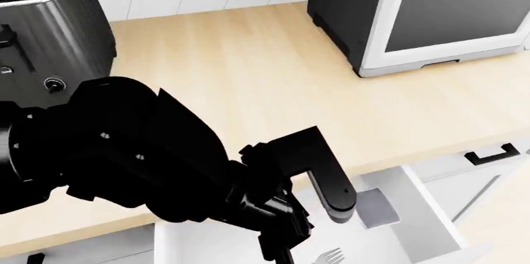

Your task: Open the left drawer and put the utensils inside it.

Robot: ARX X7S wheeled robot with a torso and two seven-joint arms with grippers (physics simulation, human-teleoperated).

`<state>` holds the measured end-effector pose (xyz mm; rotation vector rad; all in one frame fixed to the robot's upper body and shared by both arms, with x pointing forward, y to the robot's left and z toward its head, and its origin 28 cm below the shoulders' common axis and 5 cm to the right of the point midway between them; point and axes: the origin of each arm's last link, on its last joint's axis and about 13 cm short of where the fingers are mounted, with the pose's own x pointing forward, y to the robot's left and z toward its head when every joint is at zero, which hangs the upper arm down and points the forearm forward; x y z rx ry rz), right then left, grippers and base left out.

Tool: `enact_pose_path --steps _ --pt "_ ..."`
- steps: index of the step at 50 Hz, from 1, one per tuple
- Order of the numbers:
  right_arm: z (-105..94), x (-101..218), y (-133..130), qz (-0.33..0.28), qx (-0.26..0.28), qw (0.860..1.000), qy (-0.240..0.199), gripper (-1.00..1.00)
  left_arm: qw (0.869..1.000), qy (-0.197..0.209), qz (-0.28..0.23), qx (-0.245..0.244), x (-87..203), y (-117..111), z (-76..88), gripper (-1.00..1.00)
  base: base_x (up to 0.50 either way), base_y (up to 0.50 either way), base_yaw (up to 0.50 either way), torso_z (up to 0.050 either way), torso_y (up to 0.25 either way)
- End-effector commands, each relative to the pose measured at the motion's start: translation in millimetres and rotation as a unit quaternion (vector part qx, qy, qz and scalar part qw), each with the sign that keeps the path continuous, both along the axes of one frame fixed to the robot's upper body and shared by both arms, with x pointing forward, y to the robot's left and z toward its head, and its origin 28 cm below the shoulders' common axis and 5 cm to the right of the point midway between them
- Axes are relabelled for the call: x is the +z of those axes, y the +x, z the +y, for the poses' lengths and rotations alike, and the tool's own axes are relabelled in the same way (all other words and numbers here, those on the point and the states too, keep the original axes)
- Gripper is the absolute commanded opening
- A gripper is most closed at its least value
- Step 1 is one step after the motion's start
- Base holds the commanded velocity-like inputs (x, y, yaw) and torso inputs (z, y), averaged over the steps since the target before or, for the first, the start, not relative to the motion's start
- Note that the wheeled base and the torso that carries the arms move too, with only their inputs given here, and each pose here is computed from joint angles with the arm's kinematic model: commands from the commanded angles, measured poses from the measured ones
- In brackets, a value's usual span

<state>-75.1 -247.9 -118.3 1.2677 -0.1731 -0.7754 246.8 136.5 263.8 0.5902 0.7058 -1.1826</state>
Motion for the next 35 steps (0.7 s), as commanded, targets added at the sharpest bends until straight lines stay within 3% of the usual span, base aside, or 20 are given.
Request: enact_pose_path --steps 1,15,24,25,35 --pt "0.1 -1.5 0.1 0.001 -0.001 1.0 0.001 1.0 0.999 0.006 0.011 0.03 -2.7 4.5 -1.2 -1.0 0.0 0.0 0.0 0.0 0.0" --pt "0.1 -1.2 -0.1 0.001 -0.001 1.0 0.0 1.0 0.998 0.003 0.016 0.064 -1.8 10.6 -1.7 -1.0 0.0 0.0 0.0 0.0 0.0" --pt "0.5 0.2 0.3 -0.001 0.0 1.0 0.0 1.0 0.998 -0.002 0.011 0.062 0.9 9.8 -2.3 -1.0 0.0 0.0 0.0 0.0 0.0" --pt "0.6 0.3 0.3 -0.001 0.0 1.0 0.0 1.0 0.998 -0.001 0.011 0.062 0.9 9.8 -2.3 1.0 0.0 0.0 0.0 0.0 0.0" --pt "0.4 0.9 0.0 -0.002 -0.001 1.0 -0.001 1.0 0.998 0.003 0.007 0.057 1.3 9.4 -1.6 1.0 0.0 0.0 0.0 0.0 0.0"
